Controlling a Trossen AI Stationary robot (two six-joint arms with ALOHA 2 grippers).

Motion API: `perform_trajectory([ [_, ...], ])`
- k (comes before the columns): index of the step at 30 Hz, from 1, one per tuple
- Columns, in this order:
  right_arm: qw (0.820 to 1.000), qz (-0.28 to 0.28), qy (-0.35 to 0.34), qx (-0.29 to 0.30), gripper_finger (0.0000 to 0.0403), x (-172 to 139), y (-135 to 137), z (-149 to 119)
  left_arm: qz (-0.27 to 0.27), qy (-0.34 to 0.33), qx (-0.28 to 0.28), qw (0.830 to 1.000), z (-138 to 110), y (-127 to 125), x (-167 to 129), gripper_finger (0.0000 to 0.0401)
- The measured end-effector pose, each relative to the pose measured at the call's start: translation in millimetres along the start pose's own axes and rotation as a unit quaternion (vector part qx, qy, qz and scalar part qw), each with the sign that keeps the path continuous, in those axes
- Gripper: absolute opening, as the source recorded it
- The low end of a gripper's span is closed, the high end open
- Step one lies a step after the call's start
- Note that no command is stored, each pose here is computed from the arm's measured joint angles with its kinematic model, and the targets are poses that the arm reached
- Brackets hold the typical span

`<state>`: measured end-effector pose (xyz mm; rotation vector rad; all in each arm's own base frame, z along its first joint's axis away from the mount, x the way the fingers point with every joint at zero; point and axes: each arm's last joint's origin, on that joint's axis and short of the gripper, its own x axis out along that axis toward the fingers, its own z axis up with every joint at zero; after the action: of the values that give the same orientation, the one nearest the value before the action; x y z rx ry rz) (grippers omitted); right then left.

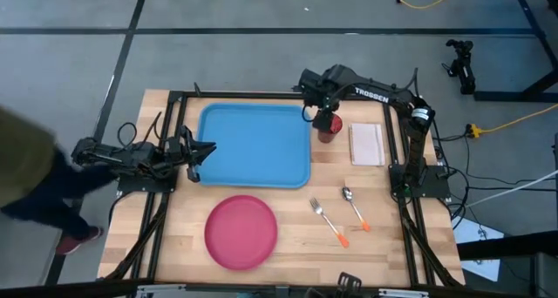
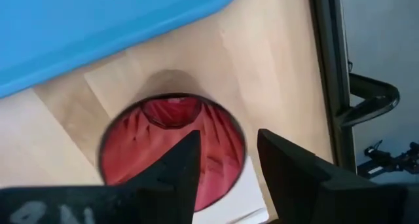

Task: Pick and place plate/cup/fork/spoon on tray
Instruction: Put the red cup on the top right of the blue serving tray

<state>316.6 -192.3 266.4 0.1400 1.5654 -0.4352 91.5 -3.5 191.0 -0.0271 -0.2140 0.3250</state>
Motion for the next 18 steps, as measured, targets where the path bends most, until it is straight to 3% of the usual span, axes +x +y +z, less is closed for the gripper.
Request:
perform_trajectory([
  [5,1.0,0.004,0.003,0.011,0.0157,3.1,-10.7,-2.4,0.0,0.002,0.001,1.0,-0.5,0.0,0.0,0.005],
  [10,0.999,0.044,0.026,0.014,0.0157,20.2,-10.3,-8.7,0.0,0.002,0.001,1.0,-0.5,0.0,0.0,0.005],
  [18,0.998,0.035,0.055,-0.006,0.0157,51.2,-5.0,-16.9,0.0,0.002,0.001,1.0,-0.5,-0.1,0.0,0.005],
])
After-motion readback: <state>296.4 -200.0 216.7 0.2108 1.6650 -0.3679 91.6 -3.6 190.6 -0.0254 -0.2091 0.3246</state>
